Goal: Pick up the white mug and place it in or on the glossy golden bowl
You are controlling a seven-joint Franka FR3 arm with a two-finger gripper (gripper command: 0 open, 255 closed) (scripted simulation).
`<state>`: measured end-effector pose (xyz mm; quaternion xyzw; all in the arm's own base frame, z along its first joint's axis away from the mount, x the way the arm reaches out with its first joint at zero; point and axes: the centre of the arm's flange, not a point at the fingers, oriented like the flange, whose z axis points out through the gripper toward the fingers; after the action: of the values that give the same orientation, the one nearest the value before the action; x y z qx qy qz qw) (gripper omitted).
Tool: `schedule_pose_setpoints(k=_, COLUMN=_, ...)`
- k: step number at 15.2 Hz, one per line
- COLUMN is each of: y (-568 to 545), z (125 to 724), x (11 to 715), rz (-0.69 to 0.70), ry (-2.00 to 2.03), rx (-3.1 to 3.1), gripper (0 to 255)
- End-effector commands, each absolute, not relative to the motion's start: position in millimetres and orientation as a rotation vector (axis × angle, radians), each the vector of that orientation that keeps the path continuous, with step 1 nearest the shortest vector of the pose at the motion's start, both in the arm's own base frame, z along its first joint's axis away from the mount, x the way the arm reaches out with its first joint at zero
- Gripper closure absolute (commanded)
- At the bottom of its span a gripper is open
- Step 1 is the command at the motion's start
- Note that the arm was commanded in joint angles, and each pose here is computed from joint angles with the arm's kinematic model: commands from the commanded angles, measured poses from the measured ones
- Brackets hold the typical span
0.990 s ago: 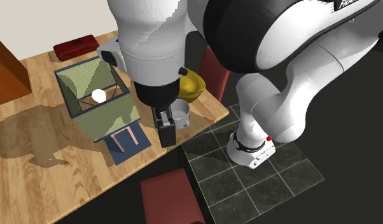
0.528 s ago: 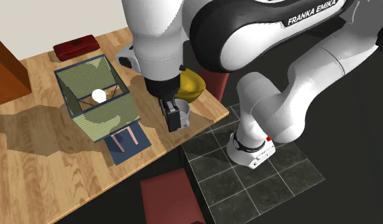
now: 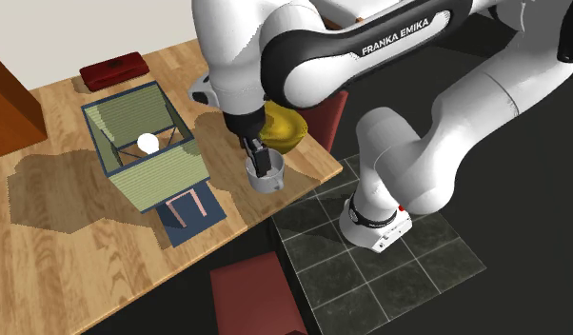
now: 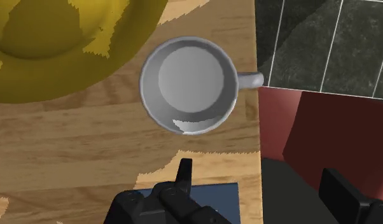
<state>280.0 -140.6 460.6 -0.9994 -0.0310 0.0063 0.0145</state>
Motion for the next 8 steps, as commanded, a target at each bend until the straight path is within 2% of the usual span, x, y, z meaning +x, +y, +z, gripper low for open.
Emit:
schedule_pose_setpoints(k=1, y=-162, z=444, x=275, rz=0.038, ry=-0.138, rx=-3.106, gripper=0)
schedule_pose_setpoints(k=8, y=-234, z=388, x=262, rz=0.103, ry=-0.263, rx=-3.084, gripper=0)
